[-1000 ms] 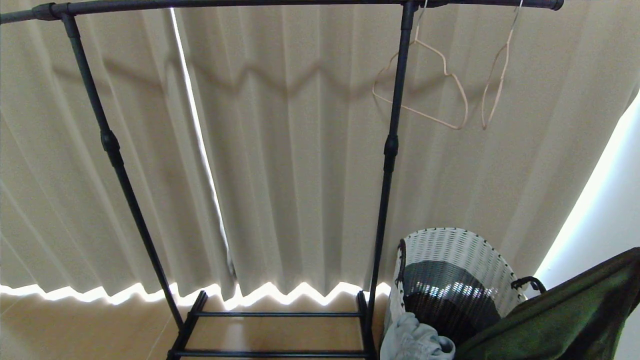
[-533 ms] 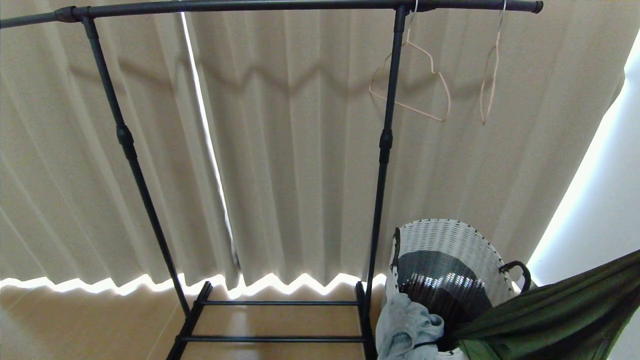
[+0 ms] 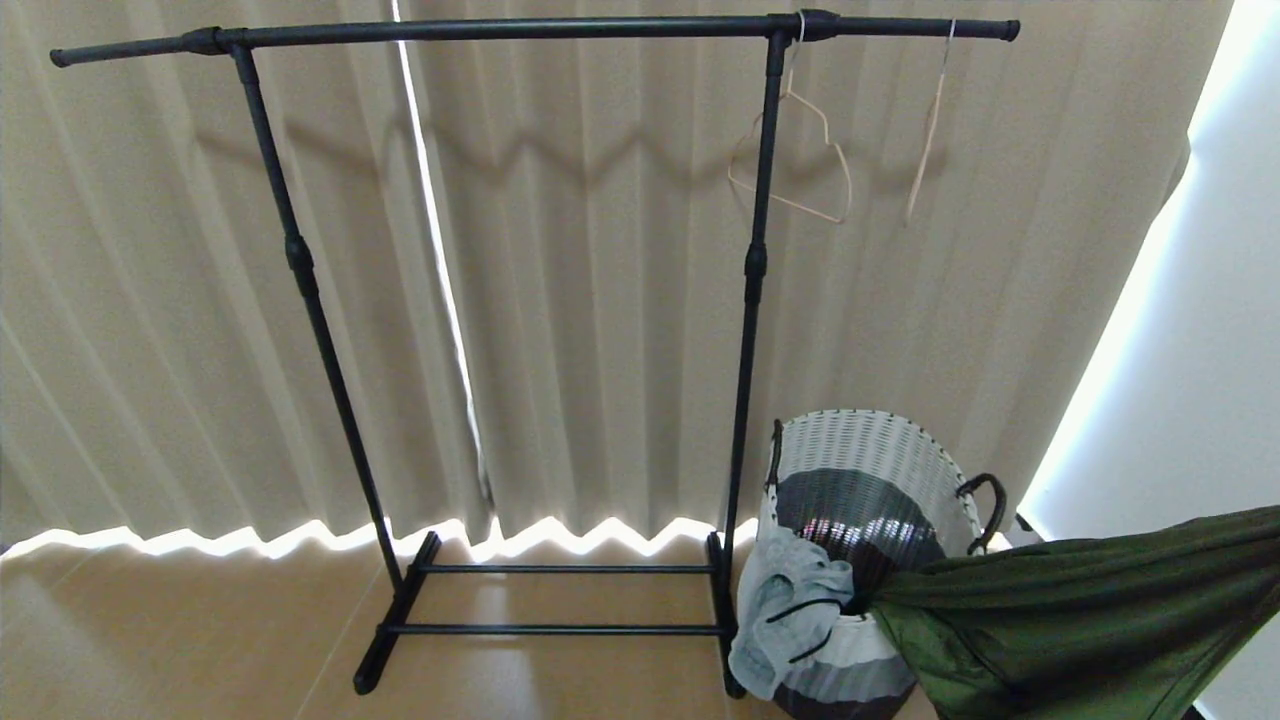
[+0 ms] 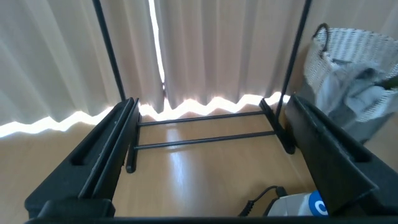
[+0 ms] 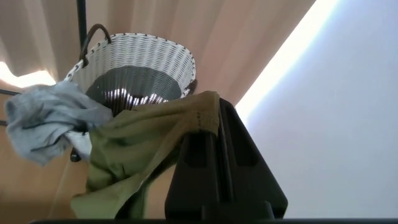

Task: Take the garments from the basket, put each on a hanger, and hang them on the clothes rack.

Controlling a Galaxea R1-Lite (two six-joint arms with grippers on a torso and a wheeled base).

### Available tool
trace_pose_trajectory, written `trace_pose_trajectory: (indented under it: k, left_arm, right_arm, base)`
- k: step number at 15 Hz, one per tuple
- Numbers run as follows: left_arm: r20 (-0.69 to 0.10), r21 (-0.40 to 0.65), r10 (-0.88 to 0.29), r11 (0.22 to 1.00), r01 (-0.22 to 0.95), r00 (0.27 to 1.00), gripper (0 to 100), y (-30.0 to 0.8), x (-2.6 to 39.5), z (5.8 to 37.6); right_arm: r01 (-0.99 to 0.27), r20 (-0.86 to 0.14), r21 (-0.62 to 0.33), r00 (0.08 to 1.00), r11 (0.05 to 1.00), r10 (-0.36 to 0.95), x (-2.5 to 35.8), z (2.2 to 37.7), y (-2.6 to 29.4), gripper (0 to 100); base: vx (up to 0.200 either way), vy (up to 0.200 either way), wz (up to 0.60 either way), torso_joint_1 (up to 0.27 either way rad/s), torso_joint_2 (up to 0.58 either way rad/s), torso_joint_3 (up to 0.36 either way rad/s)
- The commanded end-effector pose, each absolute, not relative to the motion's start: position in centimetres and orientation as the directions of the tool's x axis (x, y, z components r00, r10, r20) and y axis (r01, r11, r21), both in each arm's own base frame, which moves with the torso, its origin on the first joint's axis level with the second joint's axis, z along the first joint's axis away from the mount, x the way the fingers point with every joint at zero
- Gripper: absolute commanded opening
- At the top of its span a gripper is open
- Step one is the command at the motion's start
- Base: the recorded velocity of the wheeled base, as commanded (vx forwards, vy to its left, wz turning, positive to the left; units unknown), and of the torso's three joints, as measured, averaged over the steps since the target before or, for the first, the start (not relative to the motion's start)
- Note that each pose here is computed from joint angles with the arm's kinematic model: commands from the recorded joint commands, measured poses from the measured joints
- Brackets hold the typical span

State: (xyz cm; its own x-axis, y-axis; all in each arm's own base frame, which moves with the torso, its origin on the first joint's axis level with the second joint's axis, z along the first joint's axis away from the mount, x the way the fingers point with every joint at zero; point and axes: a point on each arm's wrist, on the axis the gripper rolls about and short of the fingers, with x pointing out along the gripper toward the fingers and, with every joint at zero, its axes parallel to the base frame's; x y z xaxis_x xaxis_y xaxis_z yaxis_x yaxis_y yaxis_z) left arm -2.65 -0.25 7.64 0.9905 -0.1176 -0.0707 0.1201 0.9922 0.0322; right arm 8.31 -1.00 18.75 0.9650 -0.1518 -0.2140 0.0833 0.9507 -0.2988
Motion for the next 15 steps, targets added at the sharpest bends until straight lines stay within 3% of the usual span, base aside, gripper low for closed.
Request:
trace_pose_trajectory:
  k: [1,10,15]
  left_arm:
    - [-0.07,0.029,-0.116,0.993,0.119,0.991,100,-0.3,-2.7,7.7]
    - [-0.07,0.03,-0.118,0.992,0.12,0.991,100,-0.3,-2.7,7.7]
    - [-0.073,0.047,-0.118,0.992,0.121,0.99,100,-0.3,-2.6,7.6]
  right_arm:
    - [0.079,-0.222,-0.299,0.963,0.951,-0.15,8.3,18.5,-1.0,0]
    - [0.034,-0.236,-0.292,0.966,0.956,-0.106,8.2,18.0,-0.8,0]
    - [-0.073,-0.239,-0.294,0.971,0.953,0.001,8.3,18.0,0.1,0]
  base:
    - [0.0,0.0,0.0,0.0,0.0,0.0]
    - [0.0,0.178,0.0,0.004,0.0,0.001]
    - [0.0,0.0,0.0,0.0,0.0,0.0]
